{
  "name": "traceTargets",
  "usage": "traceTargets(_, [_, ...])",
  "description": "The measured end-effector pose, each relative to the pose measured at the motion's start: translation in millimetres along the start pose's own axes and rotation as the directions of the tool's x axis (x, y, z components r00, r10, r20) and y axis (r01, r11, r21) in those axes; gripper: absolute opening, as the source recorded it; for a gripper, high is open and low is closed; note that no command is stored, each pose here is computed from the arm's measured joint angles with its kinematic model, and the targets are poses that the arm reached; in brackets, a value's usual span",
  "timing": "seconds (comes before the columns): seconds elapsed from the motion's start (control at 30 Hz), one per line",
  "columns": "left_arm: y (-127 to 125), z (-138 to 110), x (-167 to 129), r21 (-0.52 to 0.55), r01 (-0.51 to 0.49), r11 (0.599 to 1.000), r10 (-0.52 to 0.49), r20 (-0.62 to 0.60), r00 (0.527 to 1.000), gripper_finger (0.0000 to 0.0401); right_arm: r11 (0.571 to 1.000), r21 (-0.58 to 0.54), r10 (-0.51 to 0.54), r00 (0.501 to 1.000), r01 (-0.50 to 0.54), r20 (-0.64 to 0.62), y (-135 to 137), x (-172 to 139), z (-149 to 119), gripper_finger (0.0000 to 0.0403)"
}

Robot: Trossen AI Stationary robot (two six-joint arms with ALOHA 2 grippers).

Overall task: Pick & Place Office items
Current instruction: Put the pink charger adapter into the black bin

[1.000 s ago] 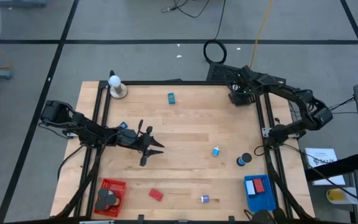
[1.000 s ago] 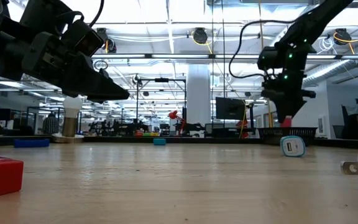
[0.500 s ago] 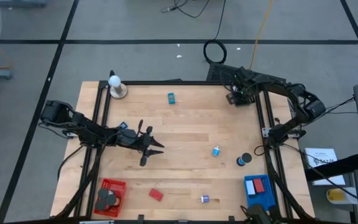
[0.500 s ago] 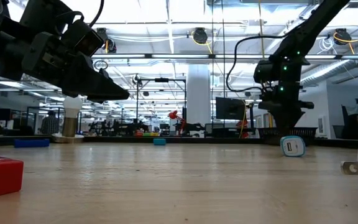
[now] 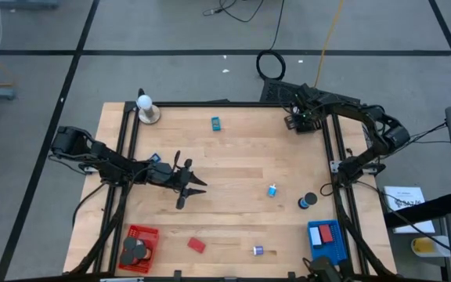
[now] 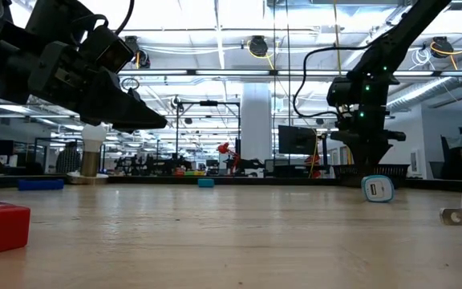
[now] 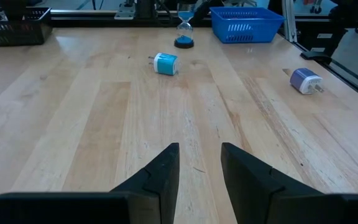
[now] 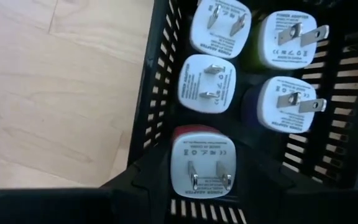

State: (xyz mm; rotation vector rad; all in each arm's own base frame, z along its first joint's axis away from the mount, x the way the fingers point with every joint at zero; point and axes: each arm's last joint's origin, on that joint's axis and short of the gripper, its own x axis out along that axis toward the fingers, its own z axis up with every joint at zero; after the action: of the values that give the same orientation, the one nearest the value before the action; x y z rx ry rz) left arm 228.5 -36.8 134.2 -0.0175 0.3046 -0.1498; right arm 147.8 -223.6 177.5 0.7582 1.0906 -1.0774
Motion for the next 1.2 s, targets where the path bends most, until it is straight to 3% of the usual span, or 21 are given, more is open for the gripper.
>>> traceTargets(0.4, [0, 0, 0, -0.003, 0.0, 1.0, 0.0, -0.003, 1.0, 0.0122, 1.0, -0.003, -0.008, 1.0, 0.008, -0.027, 2, 16, 2, 0.0141])
traceTargets(0.7, [0, 0, 0, -0.004, 0.0, 1.0, 0.0, -0.003, 1.0, 0.0122, 1.0, -0.009, -0.023, 1.0, 0.023, -0.001, 2, 14, 3, 0.0185])
traceTargets(1.03, [0, 0, 0, -0.005, 0.0, 1.0, 0.0, -0.003, 1.0, 0.0122, 1.0, -0.019, -0.015, 0.995, 0.017, 0.096, -1, -11, 5, 0.0227])
traceTargets(1.2, [0, 0, 0, -0.005, 0.0, 1.0, 0.0, -0.003, 1.0, 0.0122, 0.998, -0.012, -0.06, 0.99, 0.062, 0.126, -6, -33, -3, 0.0204])
